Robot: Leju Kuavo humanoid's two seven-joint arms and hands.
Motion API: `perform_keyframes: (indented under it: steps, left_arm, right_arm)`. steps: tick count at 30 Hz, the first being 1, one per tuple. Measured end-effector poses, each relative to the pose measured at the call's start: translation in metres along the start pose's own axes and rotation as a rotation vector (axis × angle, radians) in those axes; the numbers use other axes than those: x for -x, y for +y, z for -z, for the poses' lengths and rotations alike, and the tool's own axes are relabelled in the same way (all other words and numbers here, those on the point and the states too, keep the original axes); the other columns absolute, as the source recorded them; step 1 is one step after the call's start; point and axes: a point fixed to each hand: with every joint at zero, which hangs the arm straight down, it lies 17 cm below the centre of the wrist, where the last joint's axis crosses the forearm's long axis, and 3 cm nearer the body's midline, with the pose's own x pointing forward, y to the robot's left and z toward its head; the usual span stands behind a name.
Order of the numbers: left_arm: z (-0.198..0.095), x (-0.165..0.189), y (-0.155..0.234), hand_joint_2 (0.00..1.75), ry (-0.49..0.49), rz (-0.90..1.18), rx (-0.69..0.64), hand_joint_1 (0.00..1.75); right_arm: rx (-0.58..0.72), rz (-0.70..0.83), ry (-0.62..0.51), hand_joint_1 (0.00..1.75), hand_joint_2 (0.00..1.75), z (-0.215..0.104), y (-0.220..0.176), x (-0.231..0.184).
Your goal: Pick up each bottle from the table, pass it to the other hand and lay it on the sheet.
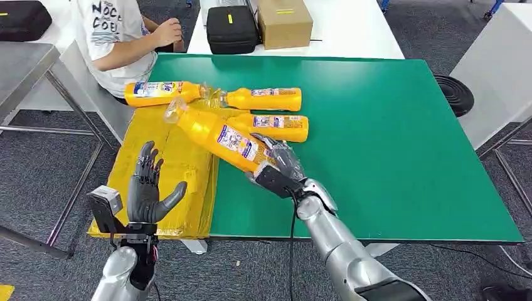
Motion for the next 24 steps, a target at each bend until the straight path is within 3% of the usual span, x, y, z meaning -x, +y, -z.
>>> perform_keyframes:
  steps: [5,11,24]
  left_arm:
    - [0.0,0.002,-0.01,1.75,0.015,-0.033,0.039,0.0]
    - [0.01,0.001,-0.03,1.75,0.035,-0.091,0.118,0.0]
    - [0.006,0.019,-0.029,1.75,0.093,-0.101,0.121,0.0]
  right_arm:
    - [-0.034,0.032,-0.013,1.75,1.75,0.0,0.011,-0.006]
    - [-0.131,0.088,-0.06,1.75,1.75,0.001,0.056,-0.033]
    - [-0.295,0.016,-0.137,1.75,1.75,-0.006,0.114,-0.066]
